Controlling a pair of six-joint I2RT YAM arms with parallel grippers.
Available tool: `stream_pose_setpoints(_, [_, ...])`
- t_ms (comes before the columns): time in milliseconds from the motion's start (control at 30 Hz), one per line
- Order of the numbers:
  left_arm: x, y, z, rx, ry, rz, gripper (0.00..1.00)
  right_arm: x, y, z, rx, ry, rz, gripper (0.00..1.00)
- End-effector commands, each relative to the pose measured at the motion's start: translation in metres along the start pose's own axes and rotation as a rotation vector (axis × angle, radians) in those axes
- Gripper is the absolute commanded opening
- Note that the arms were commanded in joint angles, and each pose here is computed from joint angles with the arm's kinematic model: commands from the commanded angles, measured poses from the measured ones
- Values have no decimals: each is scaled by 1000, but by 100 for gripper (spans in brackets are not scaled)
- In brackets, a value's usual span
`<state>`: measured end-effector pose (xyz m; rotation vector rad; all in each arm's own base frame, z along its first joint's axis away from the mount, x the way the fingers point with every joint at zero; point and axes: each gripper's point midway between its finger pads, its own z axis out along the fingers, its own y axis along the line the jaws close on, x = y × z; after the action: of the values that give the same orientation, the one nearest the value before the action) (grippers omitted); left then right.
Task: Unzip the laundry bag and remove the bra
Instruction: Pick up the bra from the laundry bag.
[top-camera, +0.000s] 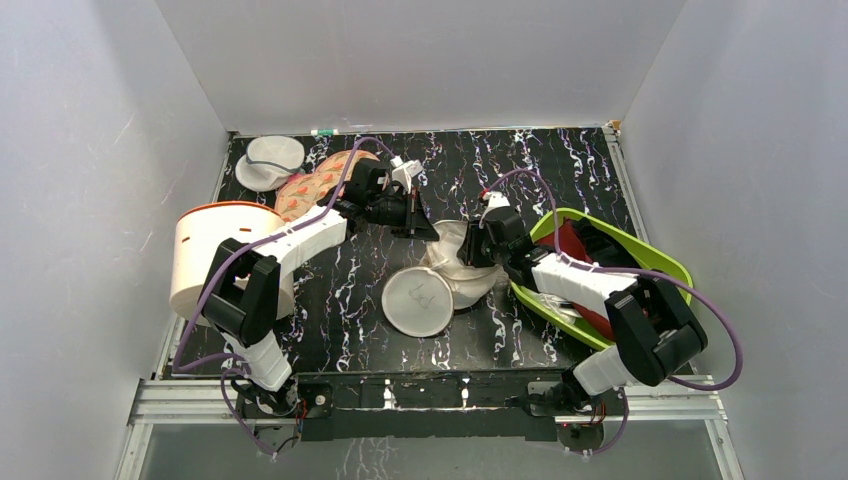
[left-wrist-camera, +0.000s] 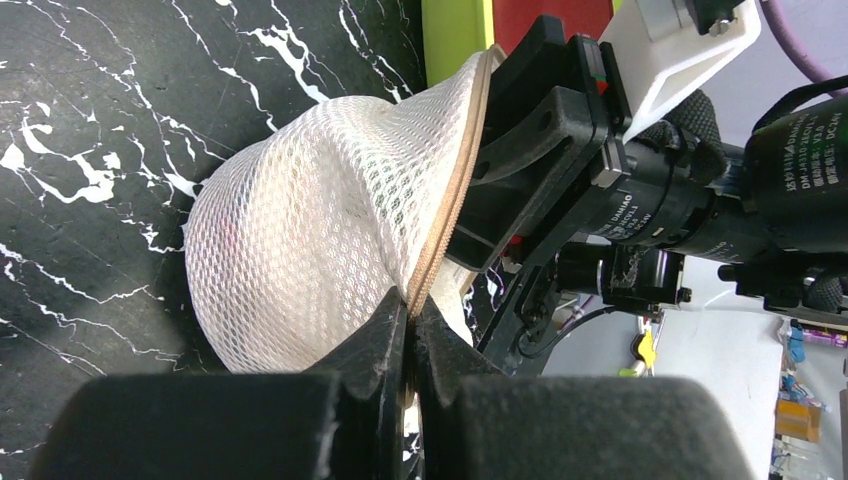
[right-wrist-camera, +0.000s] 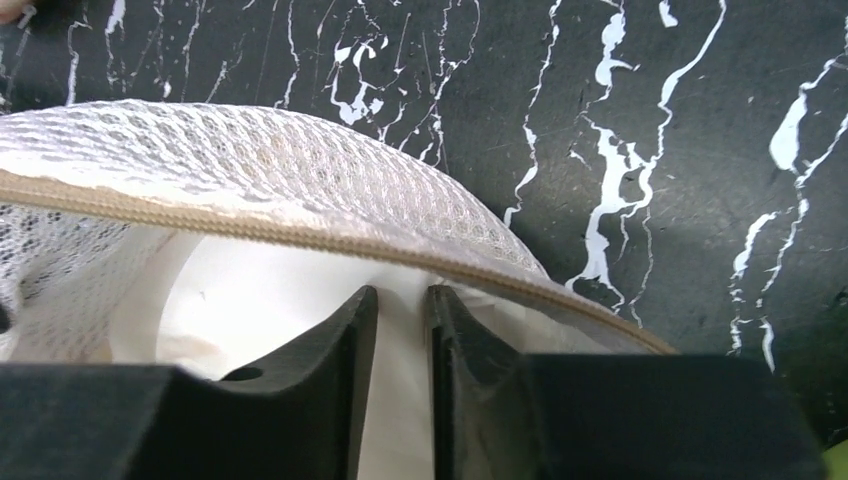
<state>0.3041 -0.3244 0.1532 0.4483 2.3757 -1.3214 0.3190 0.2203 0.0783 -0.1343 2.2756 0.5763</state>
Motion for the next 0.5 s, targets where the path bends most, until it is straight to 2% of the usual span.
stream_pose_setpoints(0, [-7,-10,-8,-2,-20,38,0,-34,18,-8,-62,-92,-16,16])
stream_pose_setpoints(100, [-6,3,-7,-63,-13,19,0,-40,23,-15,-71,-95,-22,1])
stream_pose_setpoints(467, [-3,16,-4,-124,6,8,0,-49,39,-30,-143,-104,-41,0])
